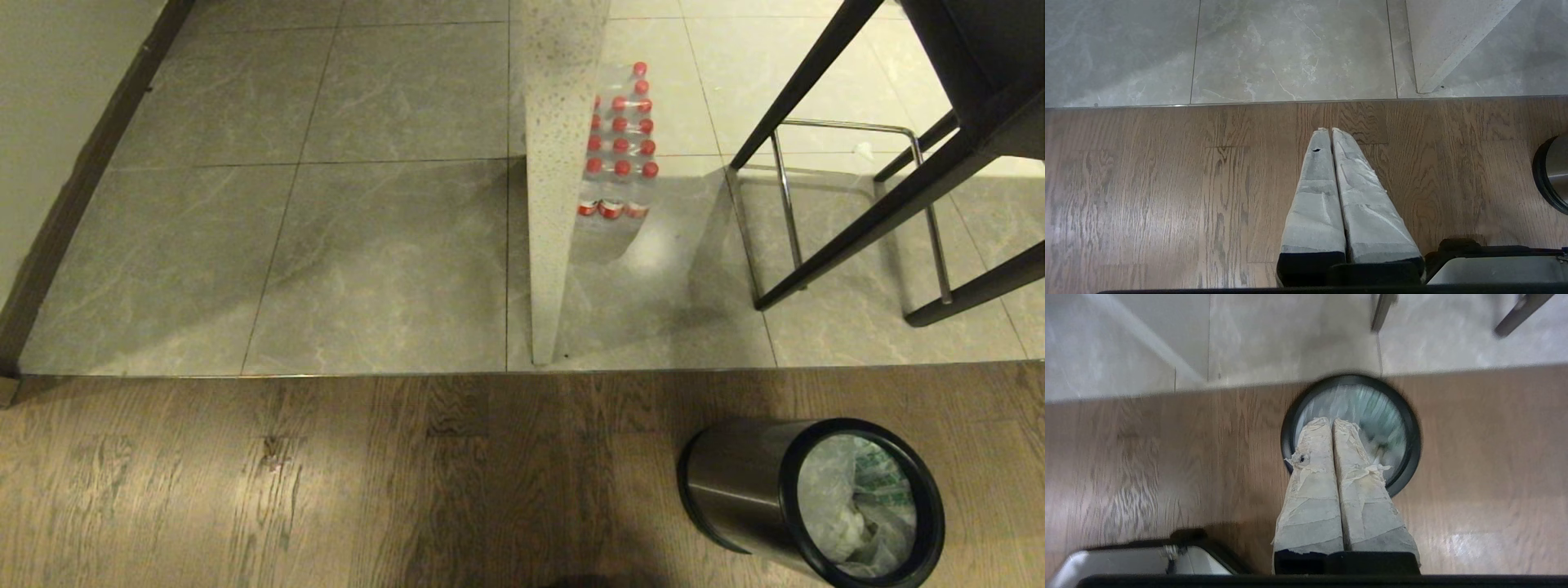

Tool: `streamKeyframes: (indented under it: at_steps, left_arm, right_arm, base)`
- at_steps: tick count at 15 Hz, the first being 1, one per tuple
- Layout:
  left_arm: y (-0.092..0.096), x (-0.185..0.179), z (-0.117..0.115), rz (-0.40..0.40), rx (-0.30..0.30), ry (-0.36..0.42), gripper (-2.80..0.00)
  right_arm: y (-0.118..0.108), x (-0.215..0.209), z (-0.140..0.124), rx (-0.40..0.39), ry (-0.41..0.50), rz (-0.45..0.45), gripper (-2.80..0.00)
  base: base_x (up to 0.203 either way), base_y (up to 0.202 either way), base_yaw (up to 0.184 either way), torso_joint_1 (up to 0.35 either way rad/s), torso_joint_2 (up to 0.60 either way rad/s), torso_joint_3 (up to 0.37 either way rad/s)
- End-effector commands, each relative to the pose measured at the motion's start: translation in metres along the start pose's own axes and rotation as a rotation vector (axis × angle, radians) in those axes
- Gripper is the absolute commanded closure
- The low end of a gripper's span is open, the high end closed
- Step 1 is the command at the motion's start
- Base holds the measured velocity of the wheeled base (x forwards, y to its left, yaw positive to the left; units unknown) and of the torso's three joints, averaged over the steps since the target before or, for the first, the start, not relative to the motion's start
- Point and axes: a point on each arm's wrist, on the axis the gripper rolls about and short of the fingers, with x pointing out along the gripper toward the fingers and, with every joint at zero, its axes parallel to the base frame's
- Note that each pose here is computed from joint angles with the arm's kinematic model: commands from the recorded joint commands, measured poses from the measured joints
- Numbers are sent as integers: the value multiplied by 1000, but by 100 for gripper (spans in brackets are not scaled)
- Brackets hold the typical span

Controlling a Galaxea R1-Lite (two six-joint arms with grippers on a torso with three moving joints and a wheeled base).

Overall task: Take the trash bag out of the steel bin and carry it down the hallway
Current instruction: Place the outer trash can on the ground

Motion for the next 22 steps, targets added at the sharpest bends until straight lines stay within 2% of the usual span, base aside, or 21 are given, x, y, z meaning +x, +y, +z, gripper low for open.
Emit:
streamKeyframes:
  at_steps: [1,2,3,6,8,10,12,13,15,16,17,18,20,22]
  left_arm:
    - [0,0,0,1,0,1,0]
    - [0,0,0,0,0,2,0]
    - [0,0,0,2,0,1,0]
    - [0,0,0,0,0,1,0]
    - [0,0,0,0,0,2,0]
    - [0,0,0,0,0,1,0]
    - [0,0,0,1,0,1,0]
    - [0,0,0,0,0,2,0]
    - [0,0,0,1,0,1,0]
    - [0,0,0,1,0,2,0]
    - [0,0,0,2,0,1,0]
    - [0,0,0,1,0,2,0]
    - [0,0,0,0,0,1,0]
    - [0,0,0,2,0,2,0]
  right_arm:
    - [1,-5,22,2,-18,1,0]
    - [2,-12,46,6,-26,2,0]
    - [3,-15,74,18,3,4,0]
    - [5,28,127,50,230,-37,0]
    - [6,76,144,71,406,-118,0]
    - [3,125,137,88,606,-221,0]
    - [-11,164,115,132,795,-352,0]
    - [-24,177,103,187,866,-417,0]
    - [-43,192,72,306,969,-478,0]
    - [-49,195,58,338,987,-496,0]
    - [-54,198,52,356,953,-507,-280]
    - [-56,198,47,365,958,-508,-280]
    - [-56,198,26,352,1037,-501,-280]
    - [-60,208,17,340,1011,-499,-280]
  base:
    - [0,0,0,0,0,0]
    - [0,0,0,0,0,0]
    - [0,0,0,0,0,0]
    - [0,0,0,0,0,0]
    - [0,0,0,0,0,0]
    - [0,0,0,0,0,0]
    - [0,0,0,0,0,0]
    - [0,0,0,0,0,0]
    - [0,0,0,0,0,0]
    - [0,0,0,0,0,0]
    - [0,0,0,0,0,0]
    - [0,0,0,0,0,0]
    - [0,0,0,0,0,0]
    - [0,0,0,0,0,0]
